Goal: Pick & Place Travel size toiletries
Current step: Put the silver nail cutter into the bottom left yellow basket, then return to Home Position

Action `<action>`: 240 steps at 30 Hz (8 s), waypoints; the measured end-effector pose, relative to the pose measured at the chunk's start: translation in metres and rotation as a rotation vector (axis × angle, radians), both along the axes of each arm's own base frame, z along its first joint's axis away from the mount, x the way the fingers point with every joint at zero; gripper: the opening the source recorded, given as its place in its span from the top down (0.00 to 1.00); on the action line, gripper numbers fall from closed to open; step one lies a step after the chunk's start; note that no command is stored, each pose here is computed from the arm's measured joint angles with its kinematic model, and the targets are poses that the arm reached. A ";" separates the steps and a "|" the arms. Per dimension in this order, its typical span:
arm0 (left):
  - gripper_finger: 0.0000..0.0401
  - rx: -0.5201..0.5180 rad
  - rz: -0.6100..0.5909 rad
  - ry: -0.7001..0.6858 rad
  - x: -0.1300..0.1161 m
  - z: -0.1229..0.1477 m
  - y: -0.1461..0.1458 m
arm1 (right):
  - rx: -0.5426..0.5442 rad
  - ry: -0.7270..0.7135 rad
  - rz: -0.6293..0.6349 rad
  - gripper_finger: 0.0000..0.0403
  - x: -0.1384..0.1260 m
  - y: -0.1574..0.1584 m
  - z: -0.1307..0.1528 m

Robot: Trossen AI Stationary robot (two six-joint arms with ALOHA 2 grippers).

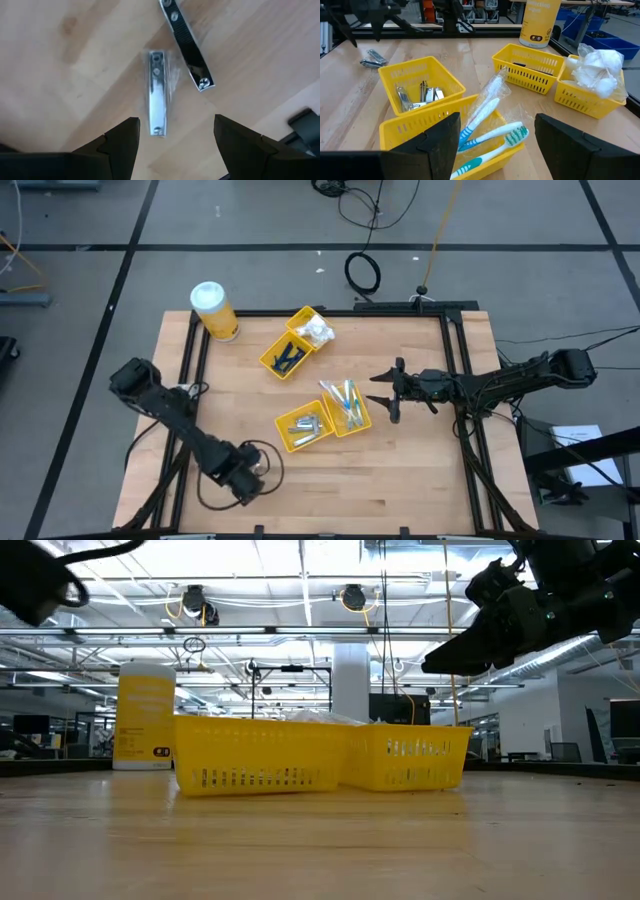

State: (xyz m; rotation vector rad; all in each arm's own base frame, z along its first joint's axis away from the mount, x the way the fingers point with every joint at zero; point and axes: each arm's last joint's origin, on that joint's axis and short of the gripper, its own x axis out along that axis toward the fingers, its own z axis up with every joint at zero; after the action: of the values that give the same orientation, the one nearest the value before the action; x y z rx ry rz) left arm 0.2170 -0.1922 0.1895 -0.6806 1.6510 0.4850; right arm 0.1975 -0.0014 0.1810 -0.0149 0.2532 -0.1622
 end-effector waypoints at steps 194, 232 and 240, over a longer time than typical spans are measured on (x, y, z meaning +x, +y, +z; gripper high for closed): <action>0.64 -0.004 -0.200 -0.543 0.122 -0.002 0.150 | 0.028 0.058 -0.048 0.40 -0.002 -0.008 -0.006; 0.44 0.641 -0.308 -1.547 -0.115 0.009 0.173 | 0.094 -0.196 0.131 0.40 -0.083 -0.001 0.048; 0.44 0.677 -0.313 -1.623 -0.123 -0.014 0.179 | 0.105 -0.265 0.133 0.40 -0.095 0.000 0.029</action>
State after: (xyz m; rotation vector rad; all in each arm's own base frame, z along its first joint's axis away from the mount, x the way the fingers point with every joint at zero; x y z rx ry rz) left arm 0.0935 -0.0134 0.1750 -0.1148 -0.0015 0.1032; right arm 0.1029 -0.0018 0.2102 0.0936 -0.0047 -0.0177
